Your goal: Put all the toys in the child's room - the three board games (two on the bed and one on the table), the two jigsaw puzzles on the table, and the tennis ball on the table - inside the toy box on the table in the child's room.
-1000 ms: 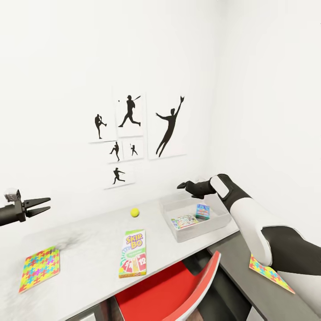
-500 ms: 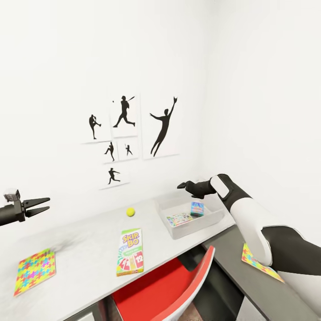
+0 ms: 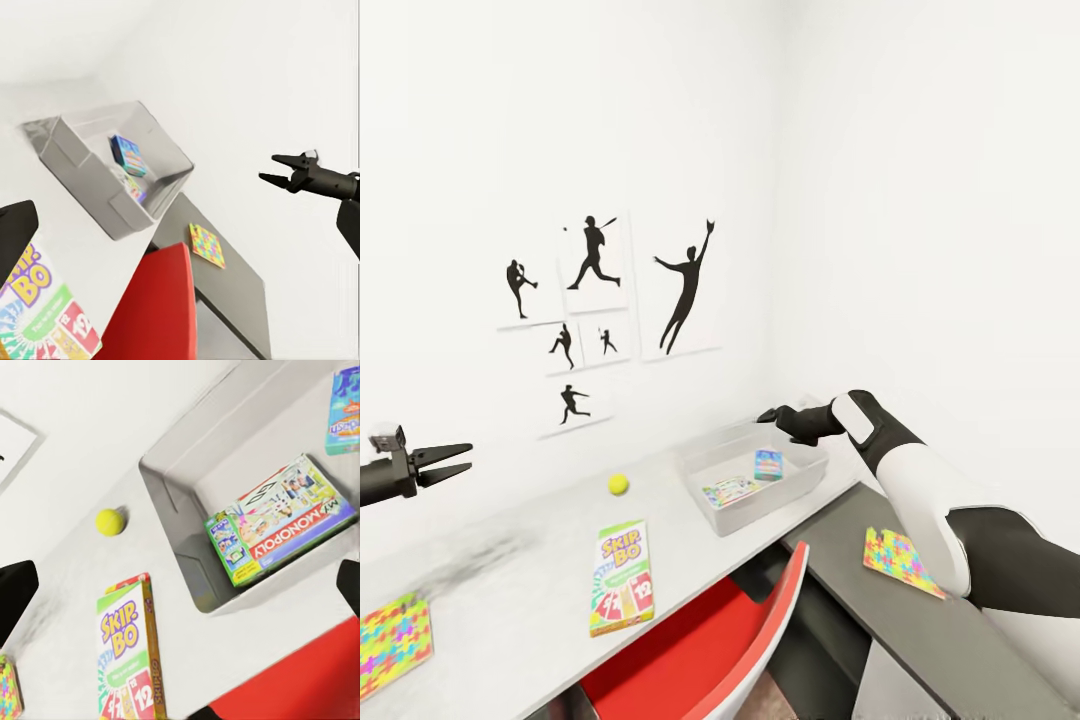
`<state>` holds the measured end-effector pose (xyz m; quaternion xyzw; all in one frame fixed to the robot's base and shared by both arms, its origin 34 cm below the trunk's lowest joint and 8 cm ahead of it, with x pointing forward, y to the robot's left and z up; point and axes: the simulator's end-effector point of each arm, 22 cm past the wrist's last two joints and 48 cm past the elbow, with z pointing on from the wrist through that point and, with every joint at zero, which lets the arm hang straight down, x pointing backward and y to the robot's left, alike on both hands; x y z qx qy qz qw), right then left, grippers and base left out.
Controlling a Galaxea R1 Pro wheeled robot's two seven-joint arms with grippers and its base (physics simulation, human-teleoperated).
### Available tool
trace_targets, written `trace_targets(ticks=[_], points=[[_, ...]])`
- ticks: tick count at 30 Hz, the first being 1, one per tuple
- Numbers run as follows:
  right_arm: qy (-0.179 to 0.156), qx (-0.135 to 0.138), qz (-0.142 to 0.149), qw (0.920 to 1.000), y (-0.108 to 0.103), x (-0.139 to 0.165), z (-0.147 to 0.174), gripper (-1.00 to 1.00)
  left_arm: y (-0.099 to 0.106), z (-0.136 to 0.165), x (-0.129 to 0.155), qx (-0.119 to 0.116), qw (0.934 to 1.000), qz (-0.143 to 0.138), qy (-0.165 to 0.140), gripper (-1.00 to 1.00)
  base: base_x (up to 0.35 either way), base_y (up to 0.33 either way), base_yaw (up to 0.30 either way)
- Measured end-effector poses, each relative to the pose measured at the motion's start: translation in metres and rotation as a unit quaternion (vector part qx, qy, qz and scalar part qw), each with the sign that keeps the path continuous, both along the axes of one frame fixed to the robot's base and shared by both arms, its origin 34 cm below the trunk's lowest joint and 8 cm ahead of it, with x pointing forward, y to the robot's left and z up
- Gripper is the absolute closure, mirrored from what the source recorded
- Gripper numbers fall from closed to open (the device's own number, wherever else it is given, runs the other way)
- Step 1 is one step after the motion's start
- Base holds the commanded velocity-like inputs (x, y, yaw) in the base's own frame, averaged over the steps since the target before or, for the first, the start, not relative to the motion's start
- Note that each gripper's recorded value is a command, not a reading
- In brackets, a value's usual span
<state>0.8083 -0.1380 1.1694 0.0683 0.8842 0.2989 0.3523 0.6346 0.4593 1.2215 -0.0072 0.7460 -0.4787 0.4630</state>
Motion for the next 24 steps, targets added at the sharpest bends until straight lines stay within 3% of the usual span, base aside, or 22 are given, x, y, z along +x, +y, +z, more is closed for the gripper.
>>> trace_targets(ticks=[24], points=[[-0.013, 0.001, -0.004, 0.9999, -0.0015, 0.0012, 0.0091, -1.00, -0.0016, 0.0045, -0.0015, -0.001, 1.0000, -0.001, -0.005, -1.00, -0.016, 0.001, -0.277]])
